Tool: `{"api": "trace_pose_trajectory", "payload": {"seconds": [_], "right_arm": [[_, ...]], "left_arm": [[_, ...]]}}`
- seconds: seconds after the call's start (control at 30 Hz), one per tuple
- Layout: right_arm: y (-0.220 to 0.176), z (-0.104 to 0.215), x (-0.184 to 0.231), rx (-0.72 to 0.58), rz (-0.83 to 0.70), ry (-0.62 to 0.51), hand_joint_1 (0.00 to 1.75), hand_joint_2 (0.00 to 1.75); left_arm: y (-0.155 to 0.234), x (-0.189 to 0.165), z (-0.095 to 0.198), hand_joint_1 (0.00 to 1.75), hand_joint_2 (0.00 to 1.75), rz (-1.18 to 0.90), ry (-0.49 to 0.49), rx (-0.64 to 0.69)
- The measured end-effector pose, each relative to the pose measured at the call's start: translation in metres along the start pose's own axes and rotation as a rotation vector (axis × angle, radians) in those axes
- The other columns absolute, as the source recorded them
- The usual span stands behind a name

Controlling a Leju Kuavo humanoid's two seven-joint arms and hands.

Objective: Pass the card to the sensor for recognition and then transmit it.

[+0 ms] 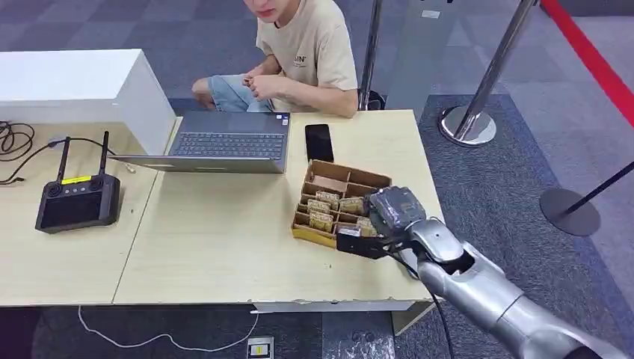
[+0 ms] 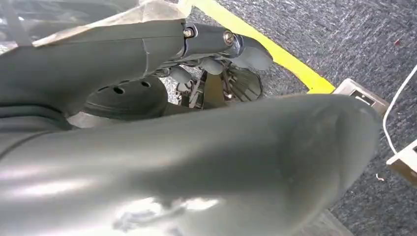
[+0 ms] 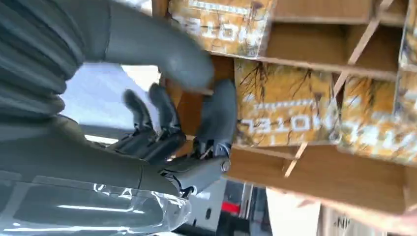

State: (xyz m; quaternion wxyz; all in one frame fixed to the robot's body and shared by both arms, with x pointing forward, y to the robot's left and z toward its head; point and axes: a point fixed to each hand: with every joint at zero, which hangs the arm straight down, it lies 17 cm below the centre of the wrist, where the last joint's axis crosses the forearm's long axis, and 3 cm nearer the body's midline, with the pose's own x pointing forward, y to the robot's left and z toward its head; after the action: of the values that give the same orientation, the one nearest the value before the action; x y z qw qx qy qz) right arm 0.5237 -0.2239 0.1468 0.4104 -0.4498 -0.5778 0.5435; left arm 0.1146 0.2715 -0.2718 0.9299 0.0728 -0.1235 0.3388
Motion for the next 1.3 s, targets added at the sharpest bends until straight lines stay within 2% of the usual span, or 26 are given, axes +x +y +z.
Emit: {"api": "trace_pose_trajectory", "payload": {"seconds": [0.33, 0.87, 1.07, 1.1, 1.17, 1.2, 1.23, 1.3], "right_arm": [[-0.031, -0.003, 0.003, -0.088, 0.039, 0.009, 0.0, 1.75], [-0.048, -0.002, 0.012, -0.115, 0.021, -0.012, 0.0, 1.75], [-0.075, -0.001, 0.035, -0.149, -0.014, -0.06, 0.02, 1.75], [-0.077, -0.002, 0.037, -0.152, -0.015, -0.065, 0.12, 1.75], [-0.081, -0.002, 0.039, -0.155, -0.016, -0.07, 0.58, 1.75], [-0.081, -0.002, 0.039, -0.155, -0.016, -0.072, 0.91, 1.75], [-0.082, -0.002, 0.04, -0.155, -0.018, -0.073, 1.4, 1.75], [-0.083, -0.002, 0.041, -0.157, -0.021, -0.075, 1.45, 1.75]], "left_arm": [[0.001, 0.0, 0.0, 0.0, 0.0, 0.002, 0.0, 0.004], [0.001, 0.0, 0.0, 0.0, 0.0, 0.002, 0.0, 0.006], [0.002, 0.0, 0.0, 0.0, 0.0, 0.008, 0.0, 0.013], [0.002, 0.0, 0.0, 0.0, 0.0, 0.008, 0.0, 0.013], [0.002, 0.0, 0.0, 0.0, 0.0, 0.008, 0.0, 0.013], [0.002, 0.0, 0.0, 0.0, 0.0, 0.008, 0.0, 0.013], [0.002, 0.0, 0.0, 0.0, 0.0, 0.008, 0.0, 0.011], [0.002, 0.0, 0.0, 0.0, 0.0, 0.008, 0.0, 0.011]]}}
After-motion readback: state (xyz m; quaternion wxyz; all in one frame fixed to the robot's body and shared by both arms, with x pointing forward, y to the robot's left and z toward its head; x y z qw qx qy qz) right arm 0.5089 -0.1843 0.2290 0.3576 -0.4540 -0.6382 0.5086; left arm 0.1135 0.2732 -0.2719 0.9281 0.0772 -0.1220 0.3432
